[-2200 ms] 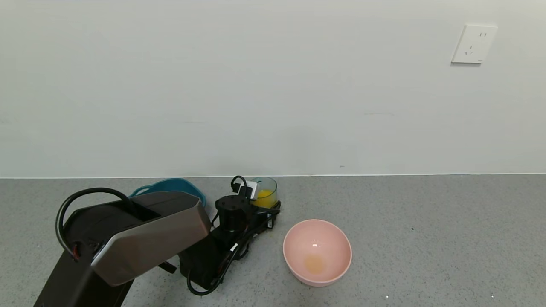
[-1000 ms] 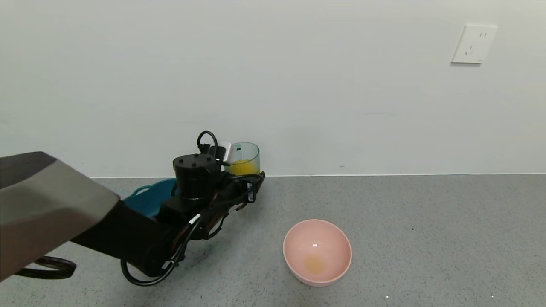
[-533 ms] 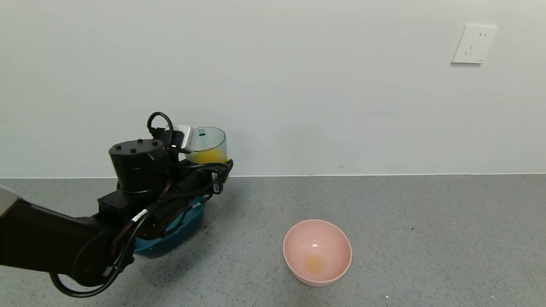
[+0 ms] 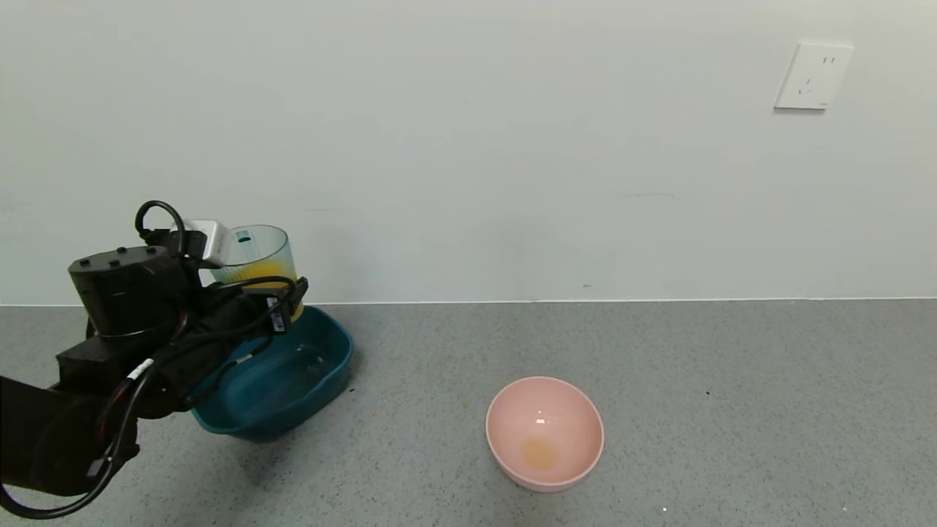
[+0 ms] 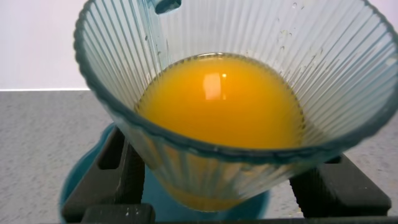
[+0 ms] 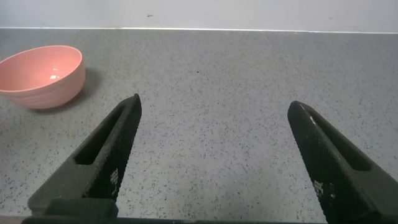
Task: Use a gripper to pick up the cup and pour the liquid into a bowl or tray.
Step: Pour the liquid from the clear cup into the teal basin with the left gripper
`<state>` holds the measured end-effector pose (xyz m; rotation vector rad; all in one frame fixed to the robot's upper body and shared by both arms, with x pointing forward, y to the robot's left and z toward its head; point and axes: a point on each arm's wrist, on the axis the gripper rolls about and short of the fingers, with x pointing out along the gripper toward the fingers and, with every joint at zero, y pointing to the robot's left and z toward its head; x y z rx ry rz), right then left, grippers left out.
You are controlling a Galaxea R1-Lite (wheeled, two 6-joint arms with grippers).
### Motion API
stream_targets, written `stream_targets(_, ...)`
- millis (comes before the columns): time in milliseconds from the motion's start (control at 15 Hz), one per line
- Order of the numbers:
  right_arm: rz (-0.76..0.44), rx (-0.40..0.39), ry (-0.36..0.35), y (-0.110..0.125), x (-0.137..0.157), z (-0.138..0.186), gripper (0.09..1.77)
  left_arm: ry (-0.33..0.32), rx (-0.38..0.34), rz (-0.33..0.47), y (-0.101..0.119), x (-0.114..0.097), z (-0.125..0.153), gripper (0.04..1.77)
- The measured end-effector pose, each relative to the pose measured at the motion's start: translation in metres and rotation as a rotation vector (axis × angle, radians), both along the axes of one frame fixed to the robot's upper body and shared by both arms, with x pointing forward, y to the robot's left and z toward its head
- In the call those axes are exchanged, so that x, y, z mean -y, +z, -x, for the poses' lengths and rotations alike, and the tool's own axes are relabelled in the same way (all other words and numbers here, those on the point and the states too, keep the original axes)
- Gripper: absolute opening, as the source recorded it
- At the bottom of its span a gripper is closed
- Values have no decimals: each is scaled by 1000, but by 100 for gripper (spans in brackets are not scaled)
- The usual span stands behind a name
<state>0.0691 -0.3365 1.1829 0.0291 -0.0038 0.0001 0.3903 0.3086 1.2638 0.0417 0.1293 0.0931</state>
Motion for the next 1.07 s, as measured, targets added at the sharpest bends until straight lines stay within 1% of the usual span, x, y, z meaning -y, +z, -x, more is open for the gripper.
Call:
stream_targets(200, 0, 0, 0, 0, 0, 0, 171, 53, -13, -14, -2, -31, 1, 129)
stream_targets(400, 0, 0, 0, 0, 0, 0, 171, 95, -29, -36, -5, -53, 2, 129)
stream_targets(600, 0, 0, 0, 0, 0, 0, 171, 111, -49, -61, -9, -64, 3, 129)
stream_targets(733, 0, 0, 0, 0, 0, 0, 171, 120, -76, -103, -15, -69, 3, 129)
stream_targets(1067, 0, 0, 0, 0, 0, 0, 171, 116, -129, -177, -26, -74, 3, 129)
